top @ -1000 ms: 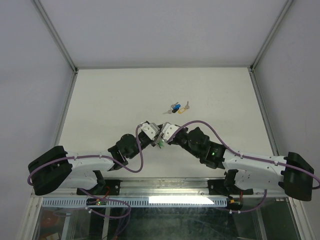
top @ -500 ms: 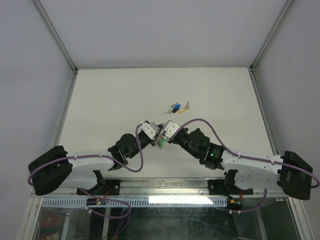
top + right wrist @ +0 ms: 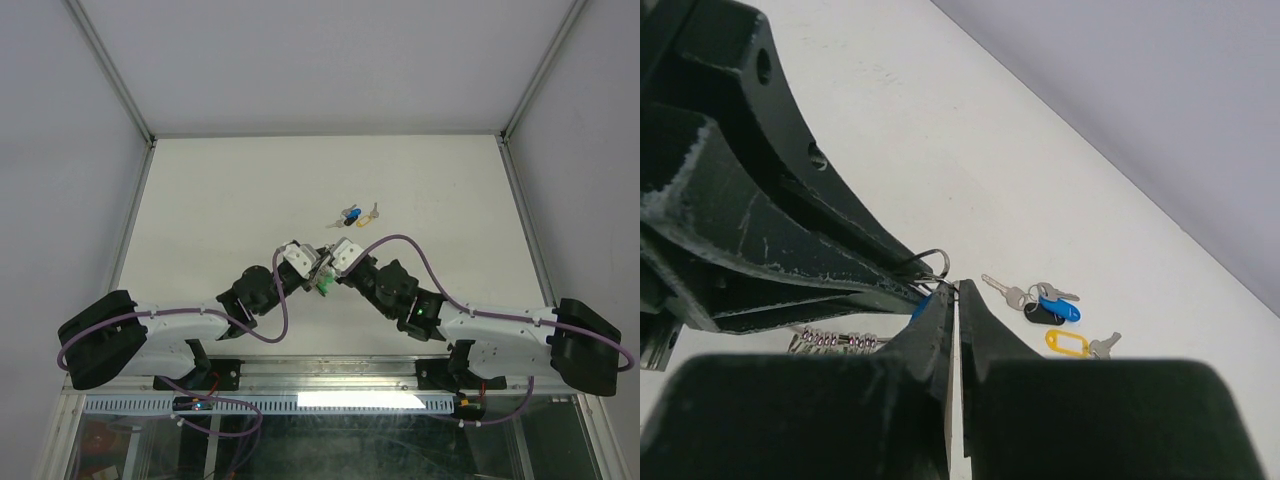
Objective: Put the keys on the keyring
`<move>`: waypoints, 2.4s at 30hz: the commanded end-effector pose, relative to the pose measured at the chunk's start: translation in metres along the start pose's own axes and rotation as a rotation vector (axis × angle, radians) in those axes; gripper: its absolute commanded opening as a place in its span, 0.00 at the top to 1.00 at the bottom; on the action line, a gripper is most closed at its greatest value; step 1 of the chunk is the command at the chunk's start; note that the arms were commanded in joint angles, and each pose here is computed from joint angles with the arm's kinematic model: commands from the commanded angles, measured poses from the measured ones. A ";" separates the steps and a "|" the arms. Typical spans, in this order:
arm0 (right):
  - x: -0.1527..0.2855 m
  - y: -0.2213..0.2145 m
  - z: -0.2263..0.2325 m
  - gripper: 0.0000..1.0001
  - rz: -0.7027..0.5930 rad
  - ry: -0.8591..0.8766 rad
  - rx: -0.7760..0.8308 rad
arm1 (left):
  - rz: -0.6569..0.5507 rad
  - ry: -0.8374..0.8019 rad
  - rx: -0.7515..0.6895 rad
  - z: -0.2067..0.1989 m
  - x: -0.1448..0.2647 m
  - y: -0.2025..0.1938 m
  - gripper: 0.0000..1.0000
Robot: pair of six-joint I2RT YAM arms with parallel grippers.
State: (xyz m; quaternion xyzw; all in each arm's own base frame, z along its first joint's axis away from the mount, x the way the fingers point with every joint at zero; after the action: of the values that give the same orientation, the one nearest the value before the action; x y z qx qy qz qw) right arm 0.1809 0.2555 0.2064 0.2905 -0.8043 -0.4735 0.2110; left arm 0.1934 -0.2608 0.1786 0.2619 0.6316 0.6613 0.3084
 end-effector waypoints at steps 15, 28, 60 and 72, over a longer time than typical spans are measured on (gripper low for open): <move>0.000 0.033 -0.028 1.00 -0.150 -0.194 -0.148 | -0.050 -0.208 0.006 -0.029 -0.010 0.018 1.00; 0.020 0.031 -0.029 1.00 -0.130 -0.088 -0.071 | -0.047 -0.181 -0.001 -0.026 -0.009 0.018 1.00; 0.028 -0.013 -0.012 0.58 0.009 0.347 -0.082 | -0.076 -0.230 0.014 -0.031 -0.006 0.023 1.00; 0.034 -0.010 -0.029 0.95 0.021 0.251 -0.054 | -0.071 -0.228 0.009 -0.031 -0.007 0.022 1.00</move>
State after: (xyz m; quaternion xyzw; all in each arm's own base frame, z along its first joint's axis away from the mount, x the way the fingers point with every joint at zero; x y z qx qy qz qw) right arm 0.1681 0.2120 0.1845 0.3213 -0.7533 -0.4358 0.3732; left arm 0.1735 -0.2793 0.1673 0.3459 0.5866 0.6401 0.3557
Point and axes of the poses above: each gripper's point midway between its finger pads, its own x axis back along the fingers, its own z axis along the line the jaws close on, y = z × x, the point moved 6 cm from there along x, back along the fingers, and after that the axes turned 5 degrees about x, right-handed, at the moved point
